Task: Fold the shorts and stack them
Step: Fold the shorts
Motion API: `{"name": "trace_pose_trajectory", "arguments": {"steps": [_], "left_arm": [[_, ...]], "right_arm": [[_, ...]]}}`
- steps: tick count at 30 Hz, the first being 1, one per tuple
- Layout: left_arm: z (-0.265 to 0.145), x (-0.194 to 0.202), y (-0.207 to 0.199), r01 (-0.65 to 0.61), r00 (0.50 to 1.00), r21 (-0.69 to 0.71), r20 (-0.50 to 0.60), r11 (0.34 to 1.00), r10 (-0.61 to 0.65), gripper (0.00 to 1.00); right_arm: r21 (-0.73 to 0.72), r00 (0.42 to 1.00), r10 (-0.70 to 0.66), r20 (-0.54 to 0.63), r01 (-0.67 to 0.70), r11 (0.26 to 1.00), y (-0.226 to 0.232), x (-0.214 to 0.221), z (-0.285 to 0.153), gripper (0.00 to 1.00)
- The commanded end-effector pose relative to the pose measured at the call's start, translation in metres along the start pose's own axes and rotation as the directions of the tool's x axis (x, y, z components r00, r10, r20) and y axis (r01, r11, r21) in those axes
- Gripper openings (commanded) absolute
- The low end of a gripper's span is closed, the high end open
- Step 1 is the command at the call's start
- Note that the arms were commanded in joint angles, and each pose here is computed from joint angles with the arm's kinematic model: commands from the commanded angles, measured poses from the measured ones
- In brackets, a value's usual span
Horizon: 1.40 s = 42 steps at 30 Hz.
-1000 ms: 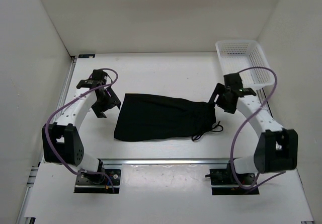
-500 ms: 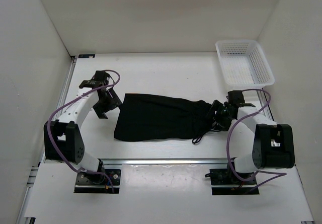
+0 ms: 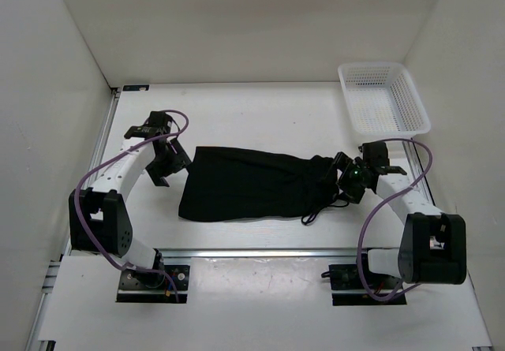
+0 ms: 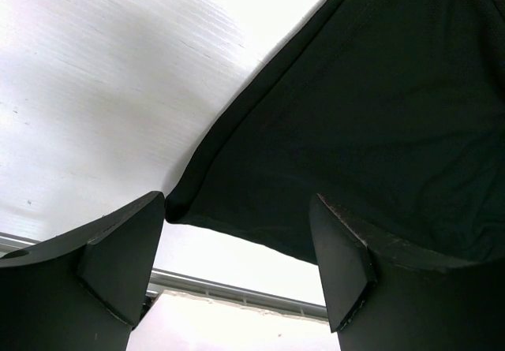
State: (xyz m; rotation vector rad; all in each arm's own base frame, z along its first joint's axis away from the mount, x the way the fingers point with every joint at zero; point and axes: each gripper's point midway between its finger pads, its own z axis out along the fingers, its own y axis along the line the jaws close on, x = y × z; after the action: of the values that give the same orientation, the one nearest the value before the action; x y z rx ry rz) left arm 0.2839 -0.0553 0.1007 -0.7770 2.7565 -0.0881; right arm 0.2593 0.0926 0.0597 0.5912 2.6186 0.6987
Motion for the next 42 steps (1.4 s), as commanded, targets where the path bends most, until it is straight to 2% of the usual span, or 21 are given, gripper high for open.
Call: {"name": "trace_pose_trajectory", "arguments": {"steps": [1,5,9,12,14,15,18,19,21,22,25,27,28,32,36,37,40,41,42], "left_arm": [[-0.004,-0.001,-0.002,-0.017,1.000,0.010,0.024,1.000,0.017,0.85],[-0.001,0.002,-0.004,-0.028,0.999,0.007,0.015,1.000,0.028,0.85],[-0.001,0.001,-0.002,-0.028,0.999,0.000,0.021,1.000,0.028,0.85],[-0.001,0.001,-0.006,-0.036,0.999,0.008,0.027,0.999,0.036,0.85],[0.001,0.001,-0.005,-0.037,0.999,0.002,0.020,0.999,0.037,0.85],[0.001,0.001,-0.005,-0.037,0.999,0.002,0.020,0.999,0.037,0.85],[0.001,0.001,-0.005,-0.037,0.999,0.002,0.020,0.999,0.037,0.85],[0.001,0.001,-0.005,-0.037,0.999,0.002,0.020,0.999,0.037,0.85],[0.001,0.001,-0.005,-0.037,0.999,0.002,0.020,0.999,0.037,0.85],[0.001,0.001,-0.005,-0.037,0.999,0.002,0.020,0.999,0.037,0.85],[0.007,0.001,-0.006,-0.028,1.000,-0.005,0.010,1.000,0.028,0.85],[0.014,-0.002,-0.010,-0.028,0.999,-0.001,0.016,1.000,0.028,0.85],[0.022,-0.002,-0.010,-0.029,1.000,-0.013,0.001,0.999,0.029,0.85],[0.050,-0.005,-0.013,-0.024,0.999,-0.053,-0.029,0.998,0.023,0.79],[0.070,-0.002,-0.020,-0.008,0.996,-0.046,-0.092,0.999,0.004,0.56],[0.072,0.000,-0.021,-0.008,0.994,-0.043,-0.106,0.999,0.004,0.42],[0.078,0.007,-0.028,0.014,0.989,-0.018,-0.147,1.000,-0.016,0.24],[0.080,0.012,-0.036,-0.006,0.988,0.003,-0.157,1.000,0.007,0.10],[0.081,0.016,-0.039,-0.003,0.987,0.012,-0.162,1.000,0.005,0.10]], "right_arm": [[-0.038,0.998,-0.016,-0.055,0.014,0.999,0.006,0.006,-0.001,1.00],[-0.019,0.992,0.014,-0.123,-0.016,1.000,-0.001,0.013,0.011,1.00],[0.062,0.993,0.072,-0.094,-0.067,0.996,-0.015,0.010,0.019,1.00],[0.091,0.993,0.108,-0.053,-0.103,0.991,-0.024,0.006,0.027,0.92],[0.088,0.994,0.110,-0.018,-0.108,0.990,-0.024,-0.003,0.033,0.82],[0.090,0.992,0.125,-0.019,-0.122,0.988,-0.026,-0.003,0.039,0.73],[0.093,0.991,0.131,0.000,-0.131,0.987,-0.027,-0.007,0.042,0.59],[0.092,0.991,0.130,0.002,-0.130,0.987,-0.026,-0.011,0.043,0.49],[0.105,0.990,0.142,0.003,-0.142,0.984,-0.028,-0.010,0.043,0.41],[0.106,0.990,0.138,0.016,-0.139,0.985,-0.027,-0.015,0.042,0.31],[0.131,0.990,0.141,0.020,-0.142,0.981,-0.030,-0.015,0.041,0.15],[0.141,0.991,0.131,0.027,-0.133,0.981,-0.032,-0.016,0.038,0.08],[0.158,0.991,0.133,0.029,-0.136,0.978,-0.034,-0.014,0.035,0.02],[0.188,0.993,0.098,0.071,-0.109,0.976,-0.031,-0.026,0.021,0.00],[0.256,0.994,0.027,0.108,-0.054,0.965,-0.034,-0.040,0.001,0.00],[0.256,0.991,-0.011,0.133,-0.024,0.966,-0.028,-0.050,-0.008,0.00],[0.283,0.987,-0.060,0.149,0.015,0.959,-0.025,-0.058,-0.024,0.00],[0.271,0.983,-0.099,0.155,0.054,0.961,-0.016,-0.060,-0.029,0.00],[0.284,0.978,-0.115,0.173,0.062,0.957,-0.010,-0.067,-0.036,0.00]]}}
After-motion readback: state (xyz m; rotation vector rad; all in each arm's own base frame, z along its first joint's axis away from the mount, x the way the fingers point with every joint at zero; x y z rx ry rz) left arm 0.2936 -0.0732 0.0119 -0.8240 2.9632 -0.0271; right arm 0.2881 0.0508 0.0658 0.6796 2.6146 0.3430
